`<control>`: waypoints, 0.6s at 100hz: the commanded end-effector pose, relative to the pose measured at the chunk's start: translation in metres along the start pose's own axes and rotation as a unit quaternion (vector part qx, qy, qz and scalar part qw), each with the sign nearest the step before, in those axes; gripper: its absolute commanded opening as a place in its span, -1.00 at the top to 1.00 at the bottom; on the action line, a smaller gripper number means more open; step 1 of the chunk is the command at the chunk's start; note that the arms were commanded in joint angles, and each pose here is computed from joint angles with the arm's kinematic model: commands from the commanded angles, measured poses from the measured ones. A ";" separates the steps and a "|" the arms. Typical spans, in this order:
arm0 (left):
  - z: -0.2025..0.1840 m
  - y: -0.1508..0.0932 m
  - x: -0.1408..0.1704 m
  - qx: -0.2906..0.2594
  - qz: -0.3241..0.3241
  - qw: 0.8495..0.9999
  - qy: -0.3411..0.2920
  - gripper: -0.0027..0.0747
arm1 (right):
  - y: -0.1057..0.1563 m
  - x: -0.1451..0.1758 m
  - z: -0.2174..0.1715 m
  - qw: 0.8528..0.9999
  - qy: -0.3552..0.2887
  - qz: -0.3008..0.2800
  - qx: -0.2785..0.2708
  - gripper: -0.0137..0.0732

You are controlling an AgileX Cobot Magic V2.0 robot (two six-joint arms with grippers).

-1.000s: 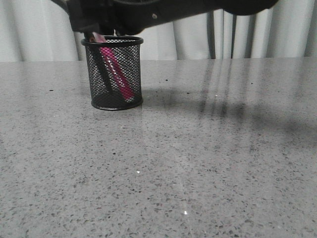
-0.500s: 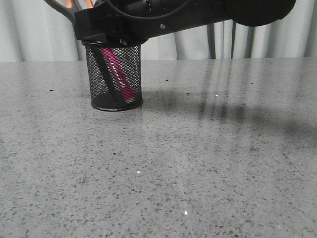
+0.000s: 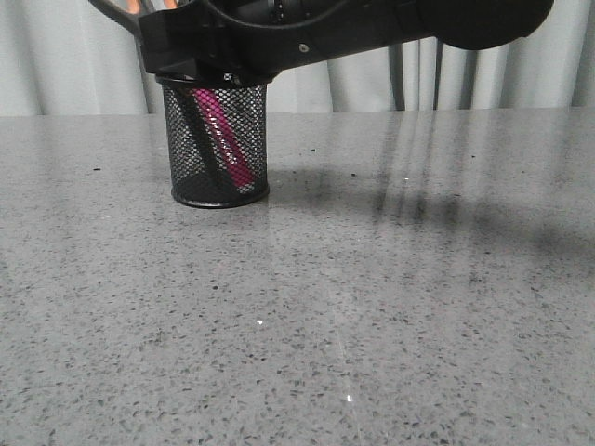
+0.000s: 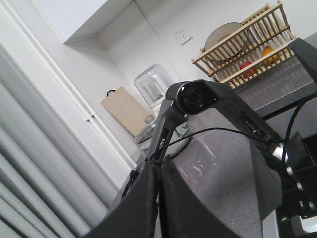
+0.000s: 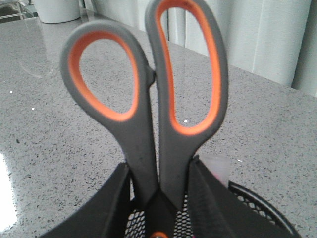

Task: Put pen and scissors into bin
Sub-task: 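Carry the scissors with the right gripper over the mesh cup, blades down, then lower the scissors into the cup and open the right gripper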

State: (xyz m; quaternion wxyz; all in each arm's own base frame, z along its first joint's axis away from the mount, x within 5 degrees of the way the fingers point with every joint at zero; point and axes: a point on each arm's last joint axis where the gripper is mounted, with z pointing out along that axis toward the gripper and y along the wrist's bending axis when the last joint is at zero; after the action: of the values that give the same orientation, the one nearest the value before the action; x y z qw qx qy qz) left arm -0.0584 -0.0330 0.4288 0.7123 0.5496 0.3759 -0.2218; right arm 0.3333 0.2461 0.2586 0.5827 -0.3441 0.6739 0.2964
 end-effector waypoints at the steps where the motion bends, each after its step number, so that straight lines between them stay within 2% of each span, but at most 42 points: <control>1: 0.003 0.008 -0.006 -0.015 -0.025 0.999 -0.024 0.98 | -0.001 -0.022 -0.009 0.999 -0.033 0.007 0.007 0.08; 14: 0.003 0.008 -0.006 -0.015 -0.025 0.999 -0.024 0.98 | 0.001 -0.024 -0.009 0.999 -0.044 0.011 -0.001 -0.07; 34: 0.003 0.008 -0.005 -0.016 -0.024 0.999 -0.022 0.98 | 0.003 -0.032 -0.012 0.998 -0.064 0.010 -0.009 -0.07; 60: 0.003 0.009 -0.004 -0.020 -0.016 1.000 -0.013 0.98 | 0.001 -0.062 -0.034 0.995 -0.102 -0.006 0.004 -0.07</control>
State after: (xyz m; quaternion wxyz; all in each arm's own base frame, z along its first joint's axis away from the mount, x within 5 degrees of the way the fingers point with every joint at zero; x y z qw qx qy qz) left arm -0.0582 -0.0330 0.4287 0.7123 0.5501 0.3764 -0.2199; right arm 0.3270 0.2377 0.2784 0.6001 -0.3315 0.6614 0.3042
